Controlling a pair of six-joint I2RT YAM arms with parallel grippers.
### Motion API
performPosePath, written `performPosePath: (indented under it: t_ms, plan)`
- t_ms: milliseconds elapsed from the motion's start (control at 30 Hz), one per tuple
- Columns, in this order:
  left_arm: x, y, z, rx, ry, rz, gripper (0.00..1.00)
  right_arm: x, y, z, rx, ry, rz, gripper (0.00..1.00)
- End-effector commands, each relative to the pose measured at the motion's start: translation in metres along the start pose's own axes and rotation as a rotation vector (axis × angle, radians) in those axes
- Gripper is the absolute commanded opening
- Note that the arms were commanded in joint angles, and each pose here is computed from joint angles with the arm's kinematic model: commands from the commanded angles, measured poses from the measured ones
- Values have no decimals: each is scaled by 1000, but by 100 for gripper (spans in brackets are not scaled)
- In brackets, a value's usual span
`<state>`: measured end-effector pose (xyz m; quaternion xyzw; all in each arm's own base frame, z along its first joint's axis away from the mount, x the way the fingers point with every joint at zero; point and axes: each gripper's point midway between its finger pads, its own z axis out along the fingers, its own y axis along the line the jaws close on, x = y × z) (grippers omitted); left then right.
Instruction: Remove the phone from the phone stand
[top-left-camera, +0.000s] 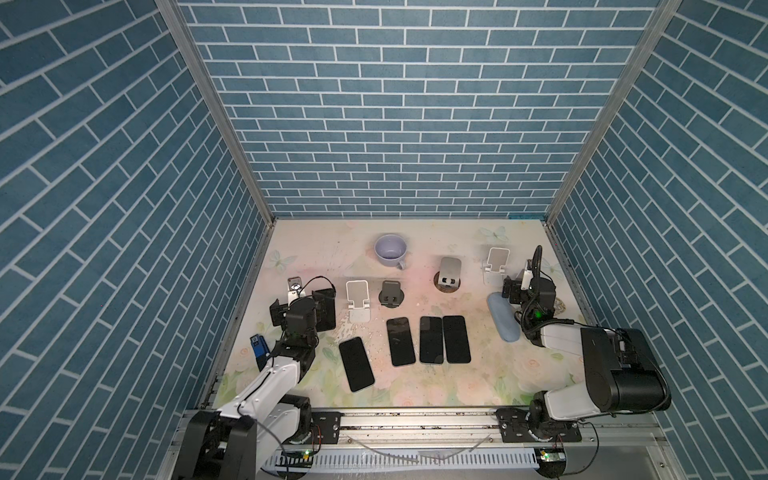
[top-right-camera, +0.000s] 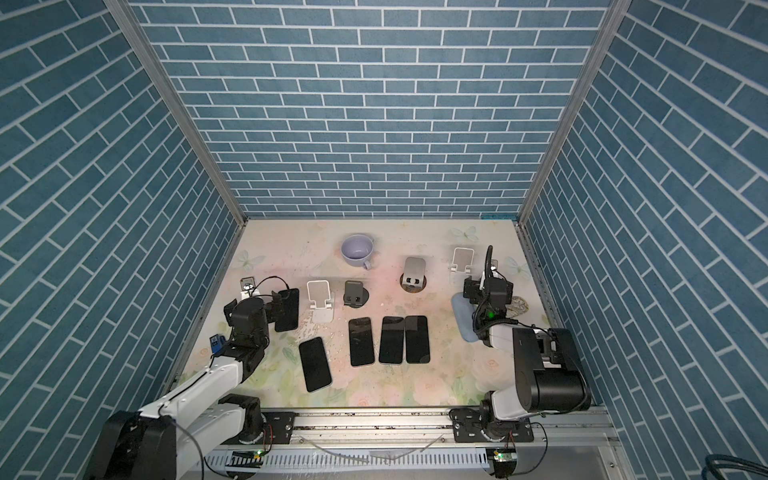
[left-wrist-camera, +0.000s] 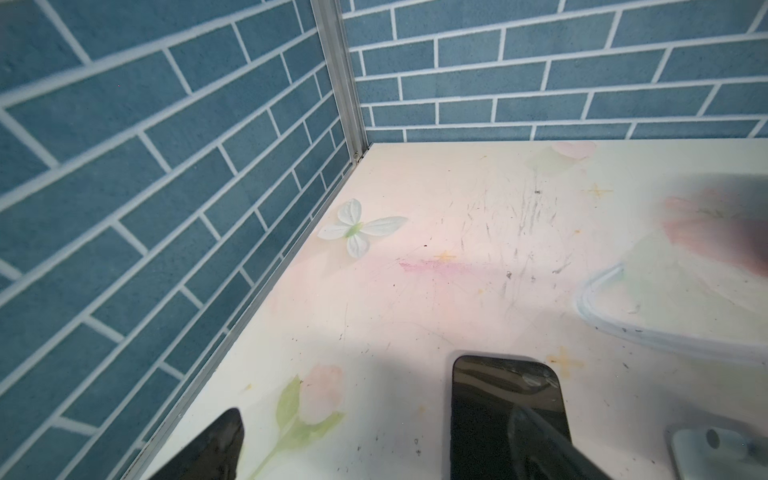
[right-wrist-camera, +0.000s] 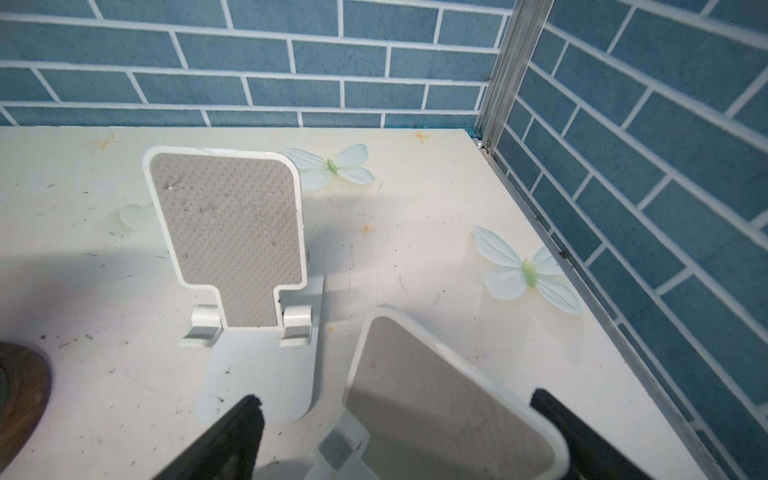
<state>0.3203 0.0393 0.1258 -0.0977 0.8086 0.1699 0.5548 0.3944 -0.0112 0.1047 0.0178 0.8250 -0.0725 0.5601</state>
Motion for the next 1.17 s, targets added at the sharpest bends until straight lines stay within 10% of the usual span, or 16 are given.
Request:
performPosePath:
  t_ms: [0,1133]
  plan:
    - [-21,-10,6,30,-123,-19,100,4,-2,-2,-5,-21,-11,99]
    - [-1,-36,60,74,-56,37,100,14,-5,3,-32,-32,26,99]
